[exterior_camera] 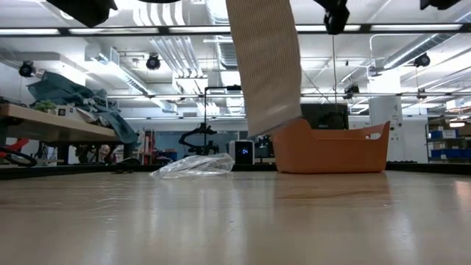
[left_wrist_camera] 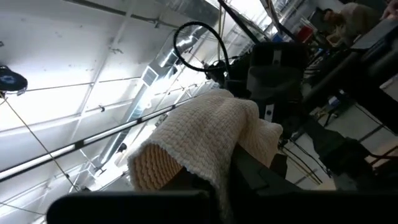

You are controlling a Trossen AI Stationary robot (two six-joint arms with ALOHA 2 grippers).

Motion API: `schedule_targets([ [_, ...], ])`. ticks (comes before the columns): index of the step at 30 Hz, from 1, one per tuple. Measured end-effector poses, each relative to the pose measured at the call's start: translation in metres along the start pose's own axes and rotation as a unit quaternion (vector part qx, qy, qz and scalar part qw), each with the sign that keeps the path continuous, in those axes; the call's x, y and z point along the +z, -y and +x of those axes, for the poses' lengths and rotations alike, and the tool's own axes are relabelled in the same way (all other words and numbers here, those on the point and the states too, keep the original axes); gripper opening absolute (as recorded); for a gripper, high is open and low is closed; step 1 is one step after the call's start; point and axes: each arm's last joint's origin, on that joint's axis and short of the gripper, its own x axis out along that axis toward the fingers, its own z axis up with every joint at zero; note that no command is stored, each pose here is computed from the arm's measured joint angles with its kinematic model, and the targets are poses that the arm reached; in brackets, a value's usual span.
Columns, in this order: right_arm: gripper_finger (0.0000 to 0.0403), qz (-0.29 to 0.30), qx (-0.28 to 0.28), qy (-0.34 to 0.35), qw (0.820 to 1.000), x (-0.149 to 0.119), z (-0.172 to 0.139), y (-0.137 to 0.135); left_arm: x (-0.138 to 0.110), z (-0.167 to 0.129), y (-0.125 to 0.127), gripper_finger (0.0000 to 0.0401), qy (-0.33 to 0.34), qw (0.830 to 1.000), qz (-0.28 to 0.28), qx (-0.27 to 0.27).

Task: Roll bandage
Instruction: Roll the brown bandage

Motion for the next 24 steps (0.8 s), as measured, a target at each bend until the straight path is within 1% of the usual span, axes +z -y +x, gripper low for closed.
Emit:
schedule_targets([
  [3,0.0283,-0.013,0.008,-0.01,1.0,0.001,0.012,-0.003,-0.001,0.0,0.002,0.0008,-0.007,1.0,0.001,-0.01],
  [7,0.0271,-0.032,0.011,-0.011,0.999,0.005,0.024,-0.007,-0.001,0.0,0.001,0.0008,-0.007,1.0,-0.001,-0.007],
  [10,0.0249,-0.039,0.009,-0.016,0.999,0.004,0.029,-0.007,-0.001,0.0,0.002,0.0009,-0.008,1.0,-0.001,-0.007],
  [14,0.0191,-0.043,0.01,-0.015,0.999,0.005,0.031,-0.008,-0.001,0.0,0.002,0.0009,-0.009,1.0,-0.006,-0.006],
  [16,0.0151,-0.047,0.01,-0.015,0.999,0.005,0.031,-0.008,-0.001,-0.001,0.002,0.0009,-0.01,1.0,-0.006,-0.007],
  [19,0.0082,-0.057,0.013,-0.009,0.998,0.006,0.03,-0.009,-0.002,-0.001,0.002,0.002,-0.016,1.0,-0.006,-0.005],
  [21,0.0035,-0.065,0.013,-0.007,0.998,0.007,0.03,-0.009,-0.003,-0.001,0.002,0.0035,-0.042,0.999,-0.005,0.01],
  [22,0.0027,-0.069,0.012,-0.005,0.998,0.008,0.029,-0.009,-0.005,-0.001,0.001,0.0044,-0.065,0.998,-0.003,0.023],
  [24,0.0027,-0.068,0.018,0.001,0.998,0.011,0.026,-0.012,-0.008,-0.002,-0.001,0.0066,-0.126,0.99,0.009,0.057],
])
